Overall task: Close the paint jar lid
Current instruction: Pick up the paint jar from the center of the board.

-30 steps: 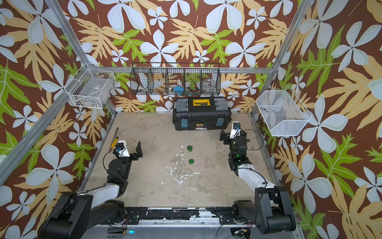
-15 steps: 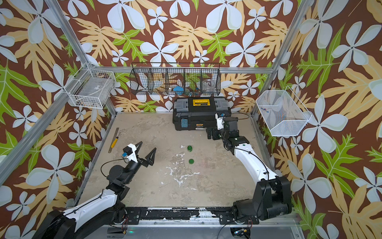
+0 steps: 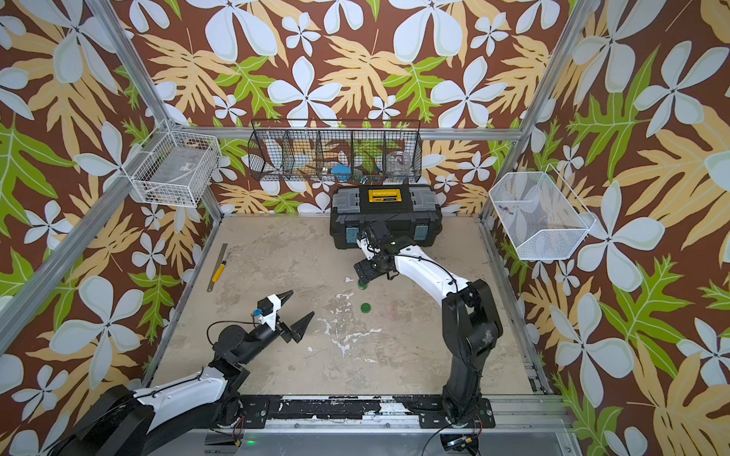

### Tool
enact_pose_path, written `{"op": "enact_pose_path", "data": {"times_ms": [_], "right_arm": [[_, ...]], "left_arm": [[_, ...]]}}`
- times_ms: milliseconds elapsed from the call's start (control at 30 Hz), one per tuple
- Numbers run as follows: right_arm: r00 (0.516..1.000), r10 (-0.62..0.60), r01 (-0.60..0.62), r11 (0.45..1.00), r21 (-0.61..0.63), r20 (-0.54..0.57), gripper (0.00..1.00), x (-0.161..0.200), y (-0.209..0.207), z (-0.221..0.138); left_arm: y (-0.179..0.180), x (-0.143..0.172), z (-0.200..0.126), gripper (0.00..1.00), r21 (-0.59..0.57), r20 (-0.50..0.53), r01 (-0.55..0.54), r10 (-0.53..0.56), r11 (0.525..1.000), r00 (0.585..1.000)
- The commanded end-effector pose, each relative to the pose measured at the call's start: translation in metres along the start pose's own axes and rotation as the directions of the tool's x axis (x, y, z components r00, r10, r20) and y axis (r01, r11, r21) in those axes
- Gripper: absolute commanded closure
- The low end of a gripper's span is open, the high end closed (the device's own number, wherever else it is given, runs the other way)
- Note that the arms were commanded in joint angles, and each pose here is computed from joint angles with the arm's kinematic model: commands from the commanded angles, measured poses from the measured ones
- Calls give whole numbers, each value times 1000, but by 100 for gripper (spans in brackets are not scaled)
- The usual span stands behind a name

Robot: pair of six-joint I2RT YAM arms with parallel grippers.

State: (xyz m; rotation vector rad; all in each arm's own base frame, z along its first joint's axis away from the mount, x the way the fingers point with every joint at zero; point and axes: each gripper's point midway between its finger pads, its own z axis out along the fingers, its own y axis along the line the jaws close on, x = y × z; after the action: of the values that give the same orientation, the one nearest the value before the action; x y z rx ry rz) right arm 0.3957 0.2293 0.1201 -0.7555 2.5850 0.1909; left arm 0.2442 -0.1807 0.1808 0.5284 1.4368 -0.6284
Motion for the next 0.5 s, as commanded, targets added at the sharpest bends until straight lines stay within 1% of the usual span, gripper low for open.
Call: {"op": "enact_pose_path", "data": {"times_ms": [0,200,467], "right_arm": [[994,-27,30,999,20,-105,14,15,6,11],[977,-60,65,998,19,-204,18,24,16,39],[970,-41,49,998,28,-240,28,21,15,61]], "left_arm": [[-2,-8,-1,2,10,39,-20,19,1000,999],[-5,-8,0,2,26,38,-6,5,1000,999],[-4,-6,1,2,21,29,5,-6,1000,1000]]}}
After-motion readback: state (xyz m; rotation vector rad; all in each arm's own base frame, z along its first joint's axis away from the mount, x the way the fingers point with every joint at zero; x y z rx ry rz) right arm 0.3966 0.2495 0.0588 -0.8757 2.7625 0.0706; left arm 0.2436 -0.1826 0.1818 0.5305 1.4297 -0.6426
